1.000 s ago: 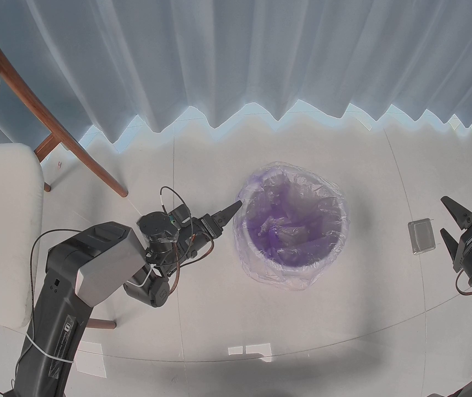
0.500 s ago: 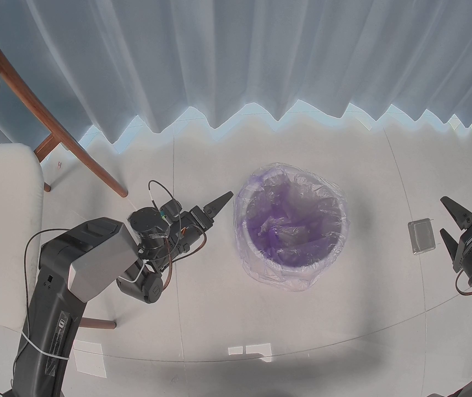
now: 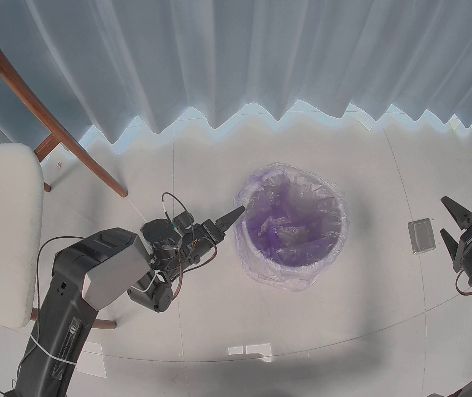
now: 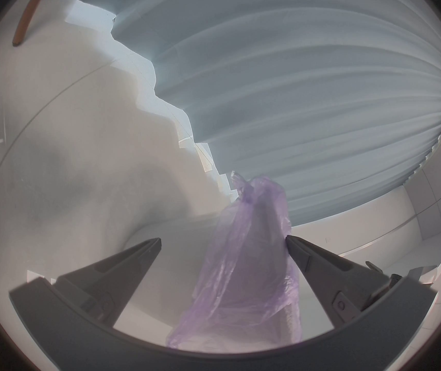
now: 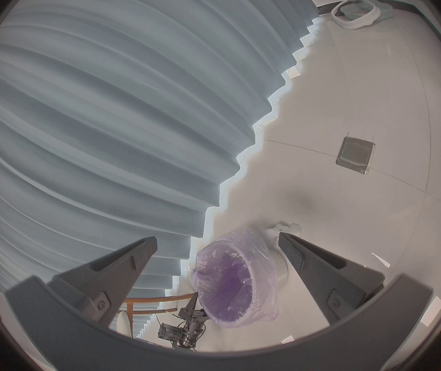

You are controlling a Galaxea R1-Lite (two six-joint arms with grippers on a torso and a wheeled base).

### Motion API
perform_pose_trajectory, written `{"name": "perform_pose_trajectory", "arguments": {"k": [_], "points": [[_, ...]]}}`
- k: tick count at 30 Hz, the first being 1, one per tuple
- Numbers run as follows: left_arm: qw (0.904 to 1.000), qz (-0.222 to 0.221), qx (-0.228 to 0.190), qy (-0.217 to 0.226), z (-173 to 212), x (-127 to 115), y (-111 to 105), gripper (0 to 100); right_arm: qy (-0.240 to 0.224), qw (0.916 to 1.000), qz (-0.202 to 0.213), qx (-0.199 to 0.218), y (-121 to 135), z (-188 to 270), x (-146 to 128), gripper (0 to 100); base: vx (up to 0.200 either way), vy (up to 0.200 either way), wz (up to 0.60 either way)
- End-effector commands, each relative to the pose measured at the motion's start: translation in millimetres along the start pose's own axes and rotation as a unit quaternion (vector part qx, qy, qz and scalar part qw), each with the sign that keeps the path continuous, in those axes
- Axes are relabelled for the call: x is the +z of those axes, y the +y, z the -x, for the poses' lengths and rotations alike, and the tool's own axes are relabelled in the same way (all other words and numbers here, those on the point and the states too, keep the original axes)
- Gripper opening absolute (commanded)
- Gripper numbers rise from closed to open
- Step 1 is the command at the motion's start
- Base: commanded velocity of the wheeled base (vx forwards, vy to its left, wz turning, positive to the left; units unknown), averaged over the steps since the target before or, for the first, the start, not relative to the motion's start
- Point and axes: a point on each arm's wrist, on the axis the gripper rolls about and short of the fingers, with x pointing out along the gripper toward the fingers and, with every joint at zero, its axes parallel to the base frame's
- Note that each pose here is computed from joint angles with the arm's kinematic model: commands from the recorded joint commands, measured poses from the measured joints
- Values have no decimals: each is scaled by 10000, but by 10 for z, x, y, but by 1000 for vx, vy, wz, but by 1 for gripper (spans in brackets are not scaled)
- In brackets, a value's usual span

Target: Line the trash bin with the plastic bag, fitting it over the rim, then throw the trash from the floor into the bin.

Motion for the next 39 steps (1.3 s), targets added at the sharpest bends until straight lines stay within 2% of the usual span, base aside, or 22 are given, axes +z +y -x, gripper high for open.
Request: {"name": "perform_pose_trajectory", "arguments": {"k": [1,9,14,23,30,39], "points": [[10000,23,38,29,-6,-73,94,100,38,10000,-18,-57,-21,27,-21,100,0,0,0],[10000,37,55,52,-17,-107,133,100,46,10000,-21,-70,-27,24,-24,100,0,0,0],[9998,-22,3,-218,-43,34,99,100,58,9999,-26,-89,-33,20,-27,100,0,0,0],[9986,-29,163,-498,-49,153,52,100,89,9999,-37,-123,-37,26,-31,100,0,0,0],[9972,160,11,-724,-81,282,-191,100,97,9999,-40,-135,-42,22,-33,100,0,0,0],[9980,265,60,-567,-28,341,-380,100,93,9999,-38,-129,-40,24,-32,100,0,0,0]]}}
